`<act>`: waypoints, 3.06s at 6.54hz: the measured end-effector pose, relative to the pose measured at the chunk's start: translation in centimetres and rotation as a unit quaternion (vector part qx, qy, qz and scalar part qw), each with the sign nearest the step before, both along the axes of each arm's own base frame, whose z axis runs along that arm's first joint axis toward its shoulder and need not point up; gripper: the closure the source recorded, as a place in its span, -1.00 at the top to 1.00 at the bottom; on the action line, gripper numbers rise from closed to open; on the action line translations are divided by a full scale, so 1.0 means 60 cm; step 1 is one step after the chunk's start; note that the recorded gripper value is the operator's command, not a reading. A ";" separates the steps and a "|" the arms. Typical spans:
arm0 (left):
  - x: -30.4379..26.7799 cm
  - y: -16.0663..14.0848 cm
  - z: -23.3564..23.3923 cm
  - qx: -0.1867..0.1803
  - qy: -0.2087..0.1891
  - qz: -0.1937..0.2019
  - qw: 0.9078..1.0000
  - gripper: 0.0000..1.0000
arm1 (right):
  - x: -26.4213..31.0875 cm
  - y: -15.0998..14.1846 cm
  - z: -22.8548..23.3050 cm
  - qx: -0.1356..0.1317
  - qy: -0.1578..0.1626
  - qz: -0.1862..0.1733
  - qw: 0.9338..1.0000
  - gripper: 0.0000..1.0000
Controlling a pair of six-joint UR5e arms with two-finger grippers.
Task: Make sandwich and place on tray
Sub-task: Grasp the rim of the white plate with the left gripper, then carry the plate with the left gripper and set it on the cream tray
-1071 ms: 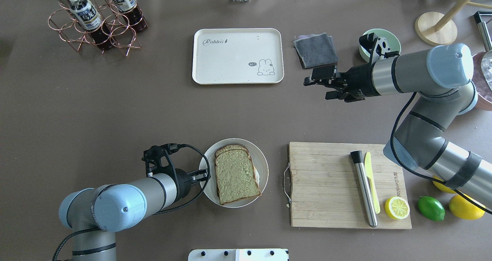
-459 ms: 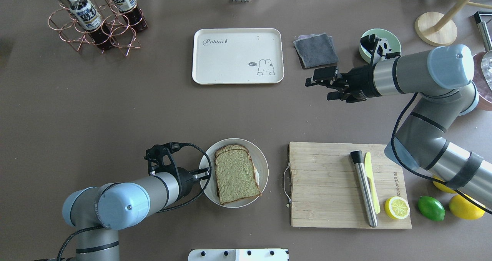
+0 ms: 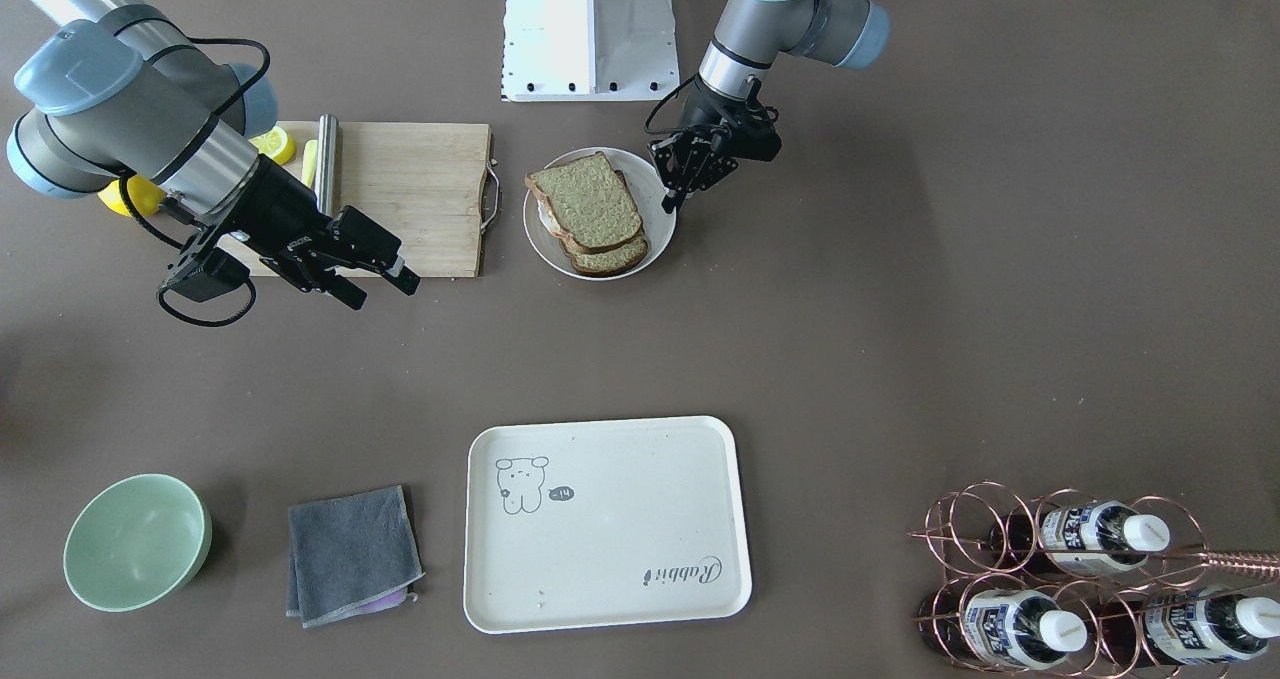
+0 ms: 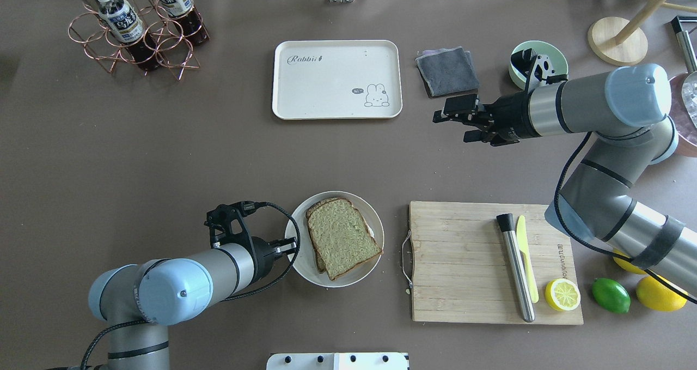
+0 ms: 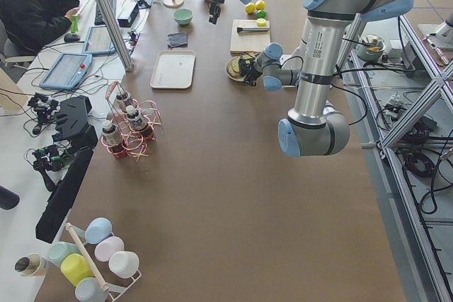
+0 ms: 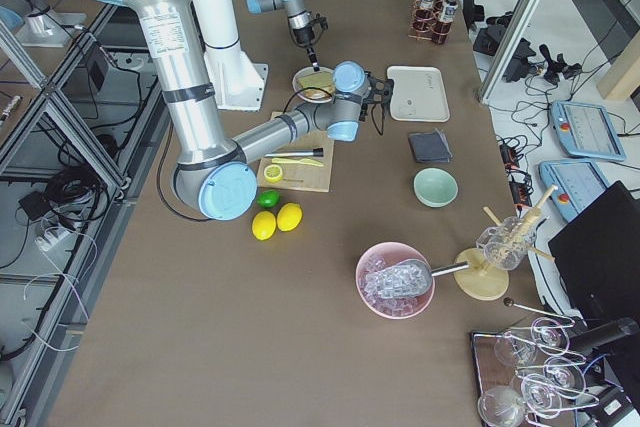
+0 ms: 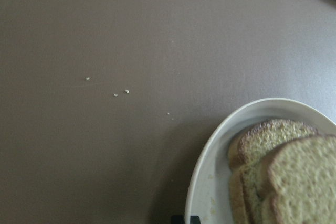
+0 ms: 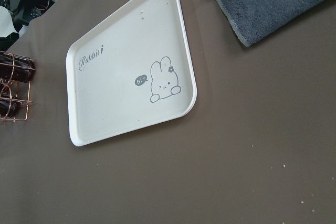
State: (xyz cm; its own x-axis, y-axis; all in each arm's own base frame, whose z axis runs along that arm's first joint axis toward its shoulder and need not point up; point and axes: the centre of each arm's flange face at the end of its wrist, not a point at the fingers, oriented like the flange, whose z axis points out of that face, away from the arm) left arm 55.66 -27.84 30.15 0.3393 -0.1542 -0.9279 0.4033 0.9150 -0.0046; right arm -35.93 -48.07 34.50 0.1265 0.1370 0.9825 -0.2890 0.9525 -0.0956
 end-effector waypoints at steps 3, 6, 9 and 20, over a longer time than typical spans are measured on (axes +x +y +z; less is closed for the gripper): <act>-0.022 -0.012 -0.028 0.002 0.015 -0.003 1.000 -1.00 | 0.000 0.001 0.001 0.000 0.000 -0.002 1.000 0.98; -0.085 -0.097 -0.040 -0.018 0.028 -0.008 0.999 -1.00 | 0.006 0.003 0.007 -0.001 0.002 -0.002 1.000 0.98; -0.102 -0.233 -0.062 -0.079 0.032 -0.087 0.993 -1.00 | 0.012 0.009 0.021 -0.005 0.006 -0.002 1.000 0.98; 0.051 -0.524 -0.059 -0.154 0.017 -0.191 0.969 0.94 | 0.004 0.003 0.023 -0.006 0.009 0.002 1.000 0.98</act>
